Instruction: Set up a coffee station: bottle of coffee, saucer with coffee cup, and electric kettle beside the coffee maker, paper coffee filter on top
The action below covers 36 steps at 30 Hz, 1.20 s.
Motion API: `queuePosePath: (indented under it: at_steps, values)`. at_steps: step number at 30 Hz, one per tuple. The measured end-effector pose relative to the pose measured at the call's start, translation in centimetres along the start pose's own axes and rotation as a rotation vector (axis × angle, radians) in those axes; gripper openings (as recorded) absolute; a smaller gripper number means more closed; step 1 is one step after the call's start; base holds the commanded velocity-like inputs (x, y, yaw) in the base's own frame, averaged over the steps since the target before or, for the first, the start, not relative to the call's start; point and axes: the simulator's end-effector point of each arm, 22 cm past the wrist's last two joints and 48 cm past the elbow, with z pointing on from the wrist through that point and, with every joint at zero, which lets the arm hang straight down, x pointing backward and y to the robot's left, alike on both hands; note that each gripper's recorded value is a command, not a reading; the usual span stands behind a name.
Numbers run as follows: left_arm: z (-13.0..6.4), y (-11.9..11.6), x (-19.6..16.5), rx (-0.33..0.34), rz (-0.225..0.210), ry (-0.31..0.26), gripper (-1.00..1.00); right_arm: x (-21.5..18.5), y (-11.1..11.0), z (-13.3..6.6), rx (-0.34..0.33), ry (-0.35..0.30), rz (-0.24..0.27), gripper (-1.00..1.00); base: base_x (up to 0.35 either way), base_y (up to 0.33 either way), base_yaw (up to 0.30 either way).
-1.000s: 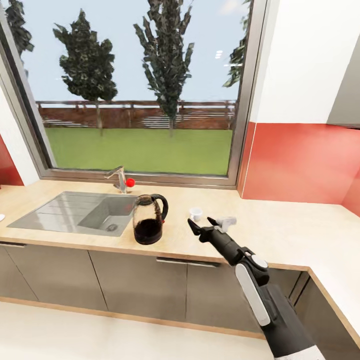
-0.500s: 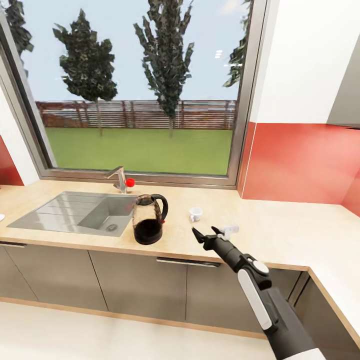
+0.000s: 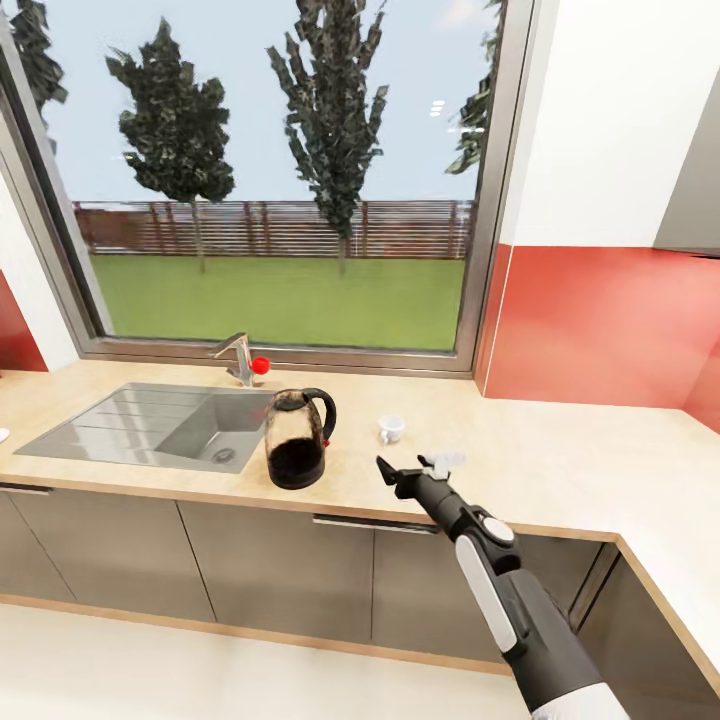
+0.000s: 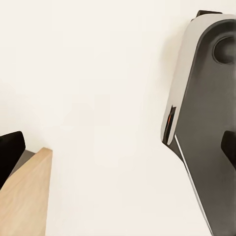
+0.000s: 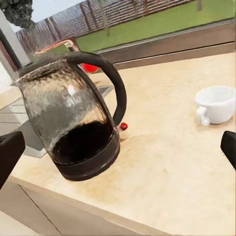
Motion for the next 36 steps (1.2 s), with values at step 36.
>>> queuePosePath:
  at_steps: [36]
  values:
    - [0.0, 0.2, 0.0, -0.009, 0.000, 0.003, 1.00, 1.2, -3.0, 2.3, 0.159, 0.047, -0.182, 1.00, 0.000, 0.000, 0.131]
